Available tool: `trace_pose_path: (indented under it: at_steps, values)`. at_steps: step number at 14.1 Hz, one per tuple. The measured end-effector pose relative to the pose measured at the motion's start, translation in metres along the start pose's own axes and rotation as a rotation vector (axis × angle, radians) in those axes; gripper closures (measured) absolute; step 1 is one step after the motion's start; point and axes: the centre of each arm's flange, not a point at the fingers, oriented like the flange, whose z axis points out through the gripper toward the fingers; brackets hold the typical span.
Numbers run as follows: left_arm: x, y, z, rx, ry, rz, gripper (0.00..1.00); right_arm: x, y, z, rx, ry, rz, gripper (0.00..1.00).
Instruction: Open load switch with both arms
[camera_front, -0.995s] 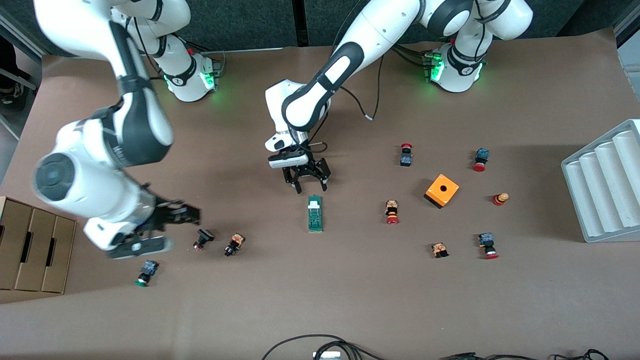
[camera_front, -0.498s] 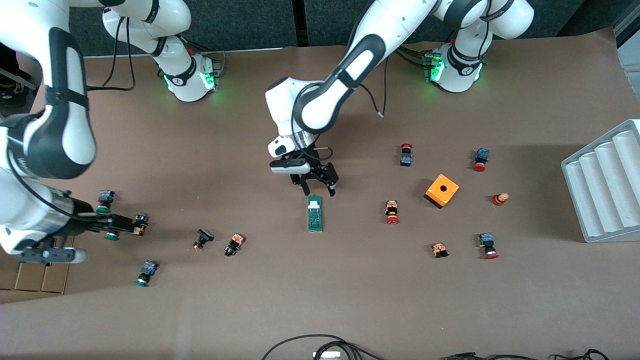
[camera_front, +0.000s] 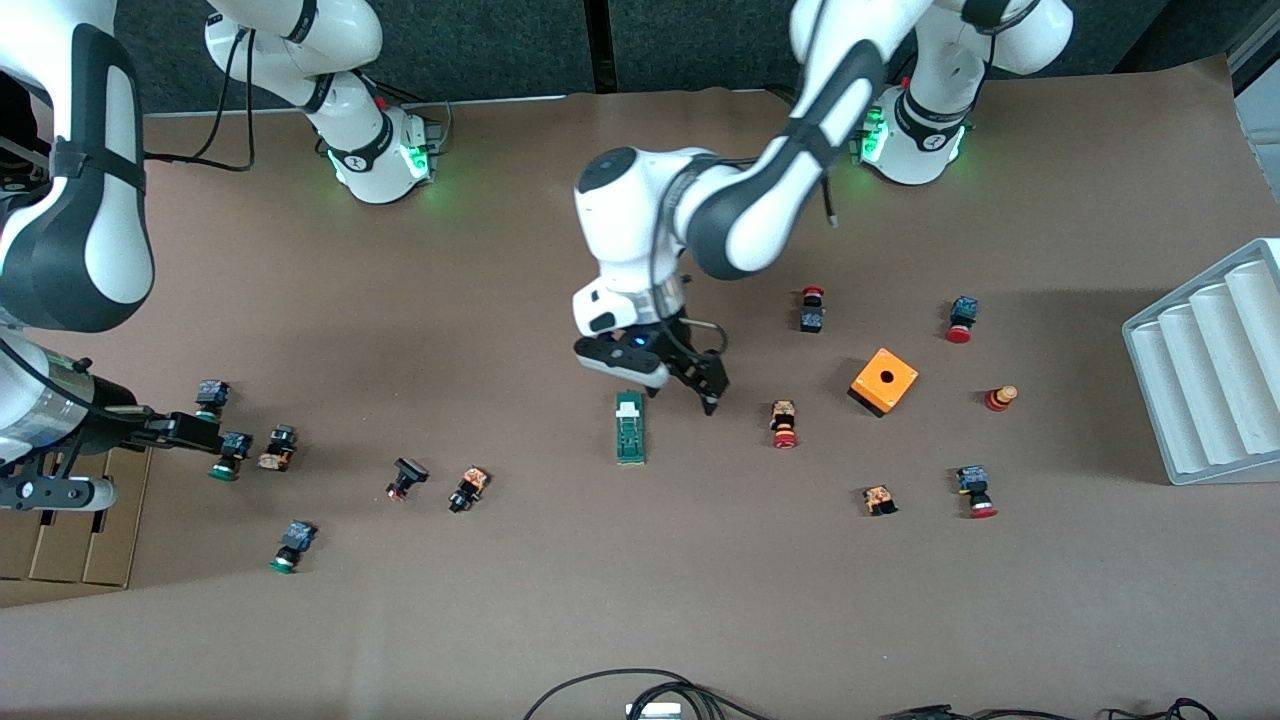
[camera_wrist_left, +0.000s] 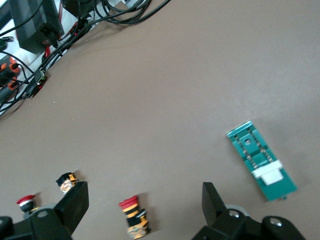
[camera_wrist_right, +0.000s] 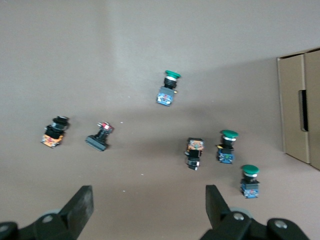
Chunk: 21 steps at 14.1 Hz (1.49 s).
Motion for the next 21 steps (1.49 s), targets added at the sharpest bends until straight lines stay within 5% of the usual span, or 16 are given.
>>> trace_pose_path:
  at_steps: [7,11,17,21]
  values:
    - [-0.004,-0.173,-0.013,-0.246,-0.149,0.077,0.0,-0.029,0.038,-0.048,0.056,0.044,0.053,0.0]
    - [-0.033,-0.283,-0.012,-0.378,-0.26,-0.062,0.0,-0.063,0.02,-0.055,0.06,0.008,0.022,0.0]
    - [-0.083,-0.427,-0.033,-0.386,-0.33,-0.276,0.0,-0.074,-0.005,-0.054,0.059,-0.013,-0.013,0.0]
    - [-0.104,-0.45,-0.054,-0.349,-0.382,-0.413,0.0,-0.073,0.006,-0.048,0.05,-0.024,0.004,0.0]
